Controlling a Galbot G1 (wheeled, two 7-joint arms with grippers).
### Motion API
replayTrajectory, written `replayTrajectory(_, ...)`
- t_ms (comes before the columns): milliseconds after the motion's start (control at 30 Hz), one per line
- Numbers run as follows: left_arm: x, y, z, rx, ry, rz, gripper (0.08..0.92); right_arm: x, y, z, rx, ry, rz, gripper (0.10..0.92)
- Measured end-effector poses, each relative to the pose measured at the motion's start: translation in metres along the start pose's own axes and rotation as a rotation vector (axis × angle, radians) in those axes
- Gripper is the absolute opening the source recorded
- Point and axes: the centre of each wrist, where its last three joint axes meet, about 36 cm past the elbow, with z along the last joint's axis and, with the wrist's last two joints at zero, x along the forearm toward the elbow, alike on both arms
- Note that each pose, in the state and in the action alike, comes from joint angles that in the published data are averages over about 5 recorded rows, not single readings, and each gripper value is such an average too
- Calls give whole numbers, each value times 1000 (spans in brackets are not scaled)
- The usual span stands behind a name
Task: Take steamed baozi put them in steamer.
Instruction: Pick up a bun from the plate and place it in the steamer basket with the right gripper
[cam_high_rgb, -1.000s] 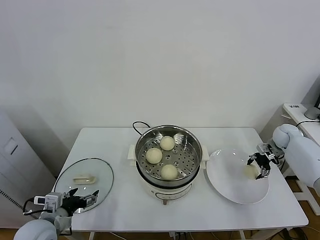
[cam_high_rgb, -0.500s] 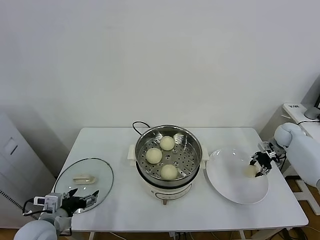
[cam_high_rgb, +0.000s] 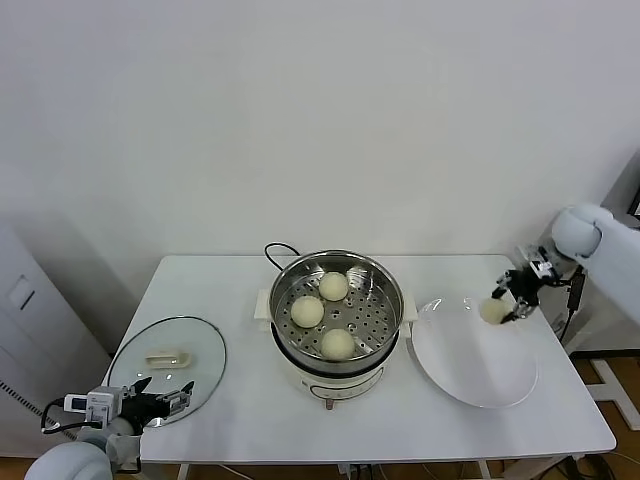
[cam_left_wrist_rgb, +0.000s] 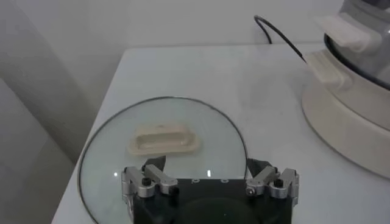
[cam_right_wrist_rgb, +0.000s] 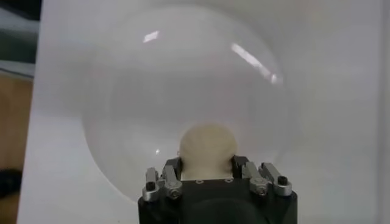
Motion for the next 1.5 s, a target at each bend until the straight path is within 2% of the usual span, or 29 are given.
replayTrajectory(367, 0, -1, -1, -6, -2, 2, 823, 61, -14, -104, -19, -71, 23, 509)
replayTrajectory(667, -1, -3, -3, -5, -6, 7, 823, 73, -21, -177, -56, -106, 35, 510)
replayTrajectory(1033, -2, -3, -4, -2, -8, 6, 823, 51, -23, -235, -88, -95, 37, 509)
replayTrajectory(1500, -5, -2, -4, 3, -9, 3, 823, -3, -15, -264, -121, -49, 20, 509)
